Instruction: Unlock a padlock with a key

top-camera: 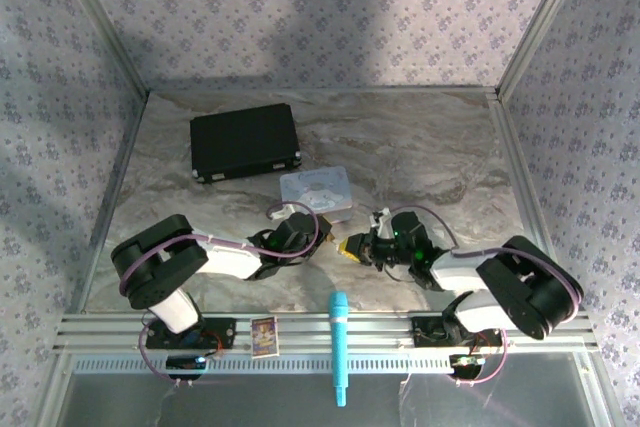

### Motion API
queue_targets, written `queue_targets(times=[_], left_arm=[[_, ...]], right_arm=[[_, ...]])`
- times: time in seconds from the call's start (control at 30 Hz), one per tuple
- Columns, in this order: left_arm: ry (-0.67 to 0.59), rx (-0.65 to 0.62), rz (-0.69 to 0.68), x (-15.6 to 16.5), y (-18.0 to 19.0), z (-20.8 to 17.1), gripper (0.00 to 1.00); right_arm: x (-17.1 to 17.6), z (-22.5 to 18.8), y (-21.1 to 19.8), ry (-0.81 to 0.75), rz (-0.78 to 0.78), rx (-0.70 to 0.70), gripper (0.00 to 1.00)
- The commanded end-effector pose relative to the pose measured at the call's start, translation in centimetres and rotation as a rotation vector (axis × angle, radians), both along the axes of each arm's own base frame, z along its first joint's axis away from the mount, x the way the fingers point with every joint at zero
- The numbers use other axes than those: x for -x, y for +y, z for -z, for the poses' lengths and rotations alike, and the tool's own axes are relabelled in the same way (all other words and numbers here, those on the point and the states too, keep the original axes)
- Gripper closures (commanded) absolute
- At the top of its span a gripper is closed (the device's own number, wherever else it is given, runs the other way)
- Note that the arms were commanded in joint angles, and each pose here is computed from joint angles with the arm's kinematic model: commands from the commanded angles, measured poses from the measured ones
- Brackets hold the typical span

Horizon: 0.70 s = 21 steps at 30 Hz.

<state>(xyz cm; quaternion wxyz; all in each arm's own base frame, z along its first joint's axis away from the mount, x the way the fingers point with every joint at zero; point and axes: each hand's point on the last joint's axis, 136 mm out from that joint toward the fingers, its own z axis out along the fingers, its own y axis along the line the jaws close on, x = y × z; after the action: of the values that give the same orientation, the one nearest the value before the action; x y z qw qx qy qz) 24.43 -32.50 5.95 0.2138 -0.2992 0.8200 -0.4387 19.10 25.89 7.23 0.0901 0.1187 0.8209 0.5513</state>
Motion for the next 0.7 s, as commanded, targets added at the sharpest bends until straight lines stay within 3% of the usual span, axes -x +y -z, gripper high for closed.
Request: queue_targets(times=[0.0,0.67], left_arm=[[0.092,0.021,-0.007,0.7,0.1,0.9,1.00],[0.075,0.088,0.011,0.7,-0.7,-0.6,1.00]], right_arm=[[0.1,0.1,-0.7,-0.024,0.009,0.021,1.00],[-0.9,-0.9,1.0,-0.037,-0.019,-0.027,1.00]])
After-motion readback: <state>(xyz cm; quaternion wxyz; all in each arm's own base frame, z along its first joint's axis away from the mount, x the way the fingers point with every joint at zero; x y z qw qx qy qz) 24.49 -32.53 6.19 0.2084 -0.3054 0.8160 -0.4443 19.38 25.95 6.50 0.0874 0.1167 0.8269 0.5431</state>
